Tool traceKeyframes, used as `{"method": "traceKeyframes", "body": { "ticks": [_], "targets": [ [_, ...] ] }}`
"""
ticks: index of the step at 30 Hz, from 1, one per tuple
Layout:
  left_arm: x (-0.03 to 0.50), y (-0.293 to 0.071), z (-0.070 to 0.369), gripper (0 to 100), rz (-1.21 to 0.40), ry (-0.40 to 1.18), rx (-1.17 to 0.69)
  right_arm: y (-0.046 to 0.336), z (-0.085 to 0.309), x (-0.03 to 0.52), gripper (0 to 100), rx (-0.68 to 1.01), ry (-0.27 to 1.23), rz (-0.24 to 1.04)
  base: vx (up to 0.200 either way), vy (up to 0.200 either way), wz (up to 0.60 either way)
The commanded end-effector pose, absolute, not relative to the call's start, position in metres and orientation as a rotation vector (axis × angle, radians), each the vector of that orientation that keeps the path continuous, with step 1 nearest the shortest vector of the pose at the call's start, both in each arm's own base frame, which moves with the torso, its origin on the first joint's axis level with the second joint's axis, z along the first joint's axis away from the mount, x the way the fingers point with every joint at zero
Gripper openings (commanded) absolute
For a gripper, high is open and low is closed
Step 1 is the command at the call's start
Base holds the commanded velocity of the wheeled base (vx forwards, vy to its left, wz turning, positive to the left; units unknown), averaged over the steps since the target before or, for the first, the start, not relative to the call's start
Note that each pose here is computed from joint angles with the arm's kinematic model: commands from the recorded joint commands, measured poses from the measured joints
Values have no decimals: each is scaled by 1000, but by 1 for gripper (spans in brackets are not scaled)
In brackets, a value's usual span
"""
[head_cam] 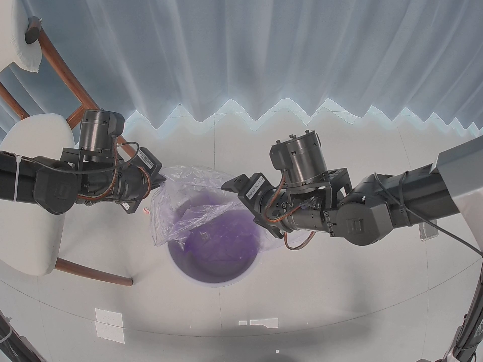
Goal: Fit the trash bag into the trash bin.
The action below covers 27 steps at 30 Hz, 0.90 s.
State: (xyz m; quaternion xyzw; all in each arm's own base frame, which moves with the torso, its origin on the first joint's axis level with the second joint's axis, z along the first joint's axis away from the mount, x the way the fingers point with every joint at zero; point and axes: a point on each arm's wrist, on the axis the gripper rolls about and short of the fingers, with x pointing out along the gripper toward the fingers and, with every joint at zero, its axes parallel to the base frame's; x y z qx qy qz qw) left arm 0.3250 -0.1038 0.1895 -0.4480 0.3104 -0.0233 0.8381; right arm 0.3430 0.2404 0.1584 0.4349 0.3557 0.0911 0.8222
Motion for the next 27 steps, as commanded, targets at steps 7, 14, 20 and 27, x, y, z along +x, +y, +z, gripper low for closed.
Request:
{"method": "traceKeyframes", "body": {
  "ticks": [7,14,20,27],
  "targets": [
    [324,-103,190,0,-47,654,-948,242,149,355,0,915,751,163,0,0,0],
    [326,-95,181,0,-29,668,-900,242,141,316,0,855,805,143,0,0,0],
    [323,-73,152,0,-10,696,-731,256,112,284,0,780,882,175,0,0,0],
    [318,-66,127,0,-28,711,-597,282,95,258,0,741,927,255,0,0,0]
  ]
}}
